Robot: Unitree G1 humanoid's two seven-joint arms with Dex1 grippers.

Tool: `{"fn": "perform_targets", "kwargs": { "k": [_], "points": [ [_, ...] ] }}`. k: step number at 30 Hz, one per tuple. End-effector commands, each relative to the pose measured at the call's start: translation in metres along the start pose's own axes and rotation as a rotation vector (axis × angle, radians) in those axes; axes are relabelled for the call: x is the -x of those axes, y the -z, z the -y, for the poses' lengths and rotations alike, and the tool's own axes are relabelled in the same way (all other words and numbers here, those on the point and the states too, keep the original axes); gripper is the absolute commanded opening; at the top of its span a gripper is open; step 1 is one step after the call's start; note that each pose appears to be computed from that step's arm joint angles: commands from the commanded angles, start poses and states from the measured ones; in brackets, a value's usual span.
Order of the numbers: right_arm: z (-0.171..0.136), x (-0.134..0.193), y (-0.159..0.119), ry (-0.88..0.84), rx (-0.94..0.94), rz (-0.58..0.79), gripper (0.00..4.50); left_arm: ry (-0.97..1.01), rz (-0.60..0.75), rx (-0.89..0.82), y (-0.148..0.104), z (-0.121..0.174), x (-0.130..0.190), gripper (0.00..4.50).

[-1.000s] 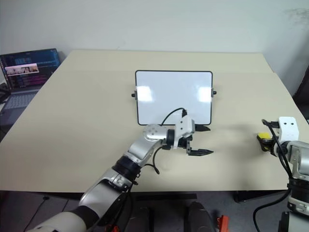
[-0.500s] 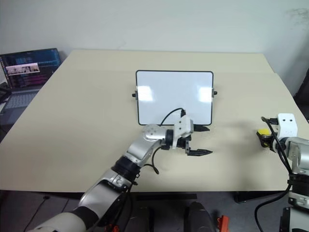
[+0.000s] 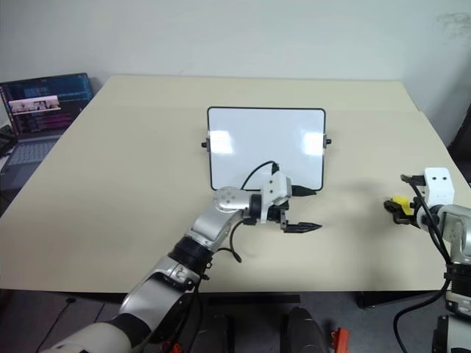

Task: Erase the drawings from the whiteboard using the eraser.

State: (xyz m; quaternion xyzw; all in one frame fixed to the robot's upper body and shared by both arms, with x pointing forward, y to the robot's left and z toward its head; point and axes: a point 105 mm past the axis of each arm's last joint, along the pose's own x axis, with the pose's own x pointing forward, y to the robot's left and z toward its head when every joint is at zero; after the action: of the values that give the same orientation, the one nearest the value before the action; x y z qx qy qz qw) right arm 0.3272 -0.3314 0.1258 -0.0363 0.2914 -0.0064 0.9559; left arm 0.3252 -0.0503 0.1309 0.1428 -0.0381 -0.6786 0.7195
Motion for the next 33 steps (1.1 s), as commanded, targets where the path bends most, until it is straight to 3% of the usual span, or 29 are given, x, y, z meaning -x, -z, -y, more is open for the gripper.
{"fn": "perform_targets", "kwargs": {
  "k": [1,4,7,11,16,20,24,29,33],
  "points": [
    [0.005,0.015,-0.029,0.049,0.073,0.091,4.49,-0.041,0.063,-0.023,-0.02,-0.011,0.006,4.5],
    [-0.006,0.02,-0.067,0.065,0.074,0.253,4.49,-0.154,0.101,-0.018,-0.029,-0.03,0.028,4.5],
    [-0.027,0.015,-0.095,0.061,0.058,0.433,4.49,-0.426,0.187,-0.03,-0.048,-0.065,0.07,4.5],
    [-0.043,-0.005,-0.1,0.076,-0.003,0.577,4.49,-0.899,0.3,-0.013,-0.064,-0.104,0.168,4.5],
    [-0.055,-0.023,-0.09,0.088,-0.08,0.662,4.49,-1.206,0.248,-0.064,-0.048,-0.105,0.244,4.5],
    [-0.071,-0.036,-0.081,0.056,-0.115,0.691,4.49,-1.313,0.209,-0.036,-0.031,-0.103,0.267,4.5],
    [-0.09,-0.047,-0.067,0.044,-0.054,0.691,4.49,-1.4,0.137,0.056,0.008,-0.095,0.281,4.5],
    [-0.084,-0.049,-0.059,0.151,-0.122,0.728,4.49,-1.436,0.081,0.157,0.043,-0.089,0.287,4.5],
    [-0.098,-0.053,-0.053,0.117,-0.142,0.74,4.49,-1.468,-0.006,0.177,0.071,-0.082,0.29,4.5]
  ]
}}
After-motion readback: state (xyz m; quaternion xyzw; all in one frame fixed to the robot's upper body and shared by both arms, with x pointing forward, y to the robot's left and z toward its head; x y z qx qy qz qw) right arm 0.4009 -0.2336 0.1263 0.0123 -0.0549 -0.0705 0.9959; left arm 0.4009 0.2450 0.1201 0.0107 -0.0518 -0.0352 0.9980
